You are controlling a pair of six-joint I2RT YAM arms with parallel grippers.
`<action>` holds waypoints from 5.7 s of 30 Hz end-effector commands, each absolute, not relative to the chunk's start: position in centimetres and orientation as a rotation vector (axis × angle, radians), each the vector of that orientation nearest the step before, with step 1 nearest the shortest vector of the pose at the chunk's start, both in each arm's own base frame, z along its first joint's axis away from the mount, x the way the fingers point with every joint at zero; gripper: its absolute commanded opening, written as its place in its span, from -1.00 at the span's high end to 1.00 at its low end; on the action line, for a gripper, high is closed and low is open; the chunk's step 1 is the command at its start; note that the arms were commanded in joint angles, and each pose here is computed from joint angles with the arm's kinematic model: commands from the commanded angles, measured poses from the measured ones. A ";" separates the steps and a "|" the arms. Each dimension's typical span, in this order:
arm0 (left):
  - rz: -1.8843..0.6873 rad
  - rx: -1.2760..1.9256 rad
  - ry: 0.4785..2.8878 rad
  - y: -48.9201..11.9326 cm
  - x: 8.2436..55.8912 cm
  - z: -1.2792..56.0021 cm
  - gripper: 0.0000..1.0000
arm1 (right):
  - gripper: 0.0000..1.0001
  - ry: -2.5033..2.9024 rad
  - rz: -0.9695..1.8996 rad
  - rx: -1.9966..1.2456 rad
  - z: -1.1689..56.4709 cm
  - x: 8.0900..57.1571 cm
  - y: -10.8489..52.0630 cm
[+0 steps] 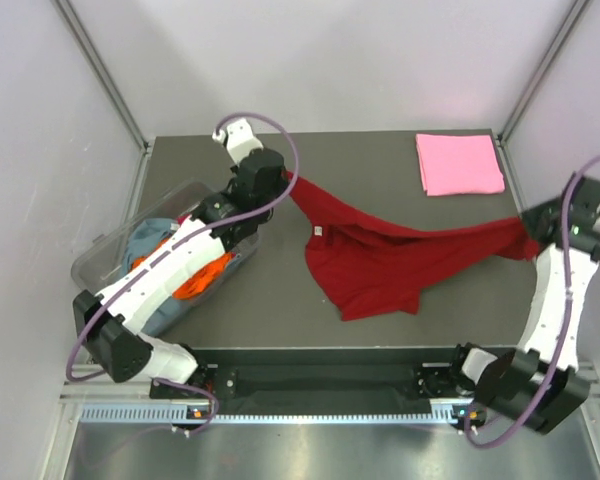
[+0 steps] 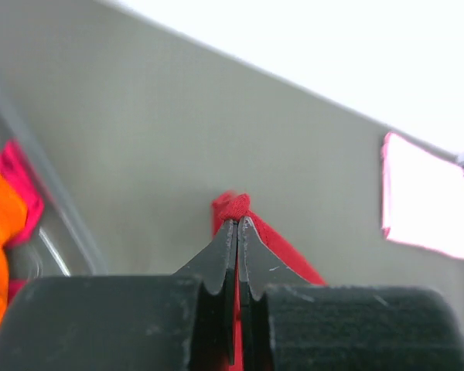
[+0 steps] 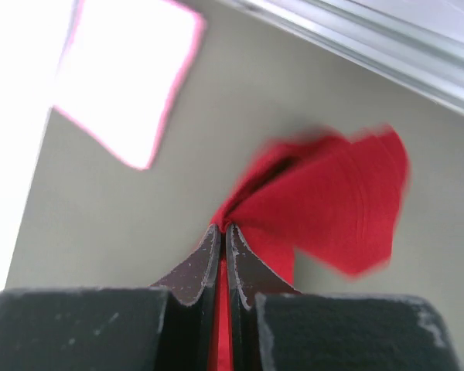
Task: Fold and stack the t-shirts
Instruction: Flatten the tshirt out
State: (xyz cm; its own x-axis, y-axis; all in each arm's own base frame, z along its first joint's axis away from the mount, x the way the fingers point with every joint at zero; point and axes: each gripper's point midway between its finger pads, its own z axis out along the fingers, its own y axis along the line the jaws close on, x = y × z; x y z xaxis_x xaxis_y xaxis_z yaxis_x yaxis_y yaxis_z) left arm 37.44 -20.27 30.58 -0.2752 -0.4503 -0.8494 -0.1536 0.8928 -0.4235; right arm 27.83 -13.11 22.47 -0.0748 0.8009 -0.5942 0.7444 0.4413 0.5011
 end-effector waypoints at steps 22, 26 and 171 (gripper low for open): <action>-0.632 -0.376 1.692 -18.1 36.1 45.8 1.00 | 1.00 1.907 0.038 0.742 38.5 28.7 -6.4; -0.699 -0.367 1.789 -19.2 34.8 41.1 1.00 | 1.00 2.033 -0.038 0.809 31.2 27.0 -7.0; -0.655 -0.162 2.044 -19.8 40.1 28.1 1.00 | 0.28 2.340 -0.042 1.520 6.4 27.0 -5.9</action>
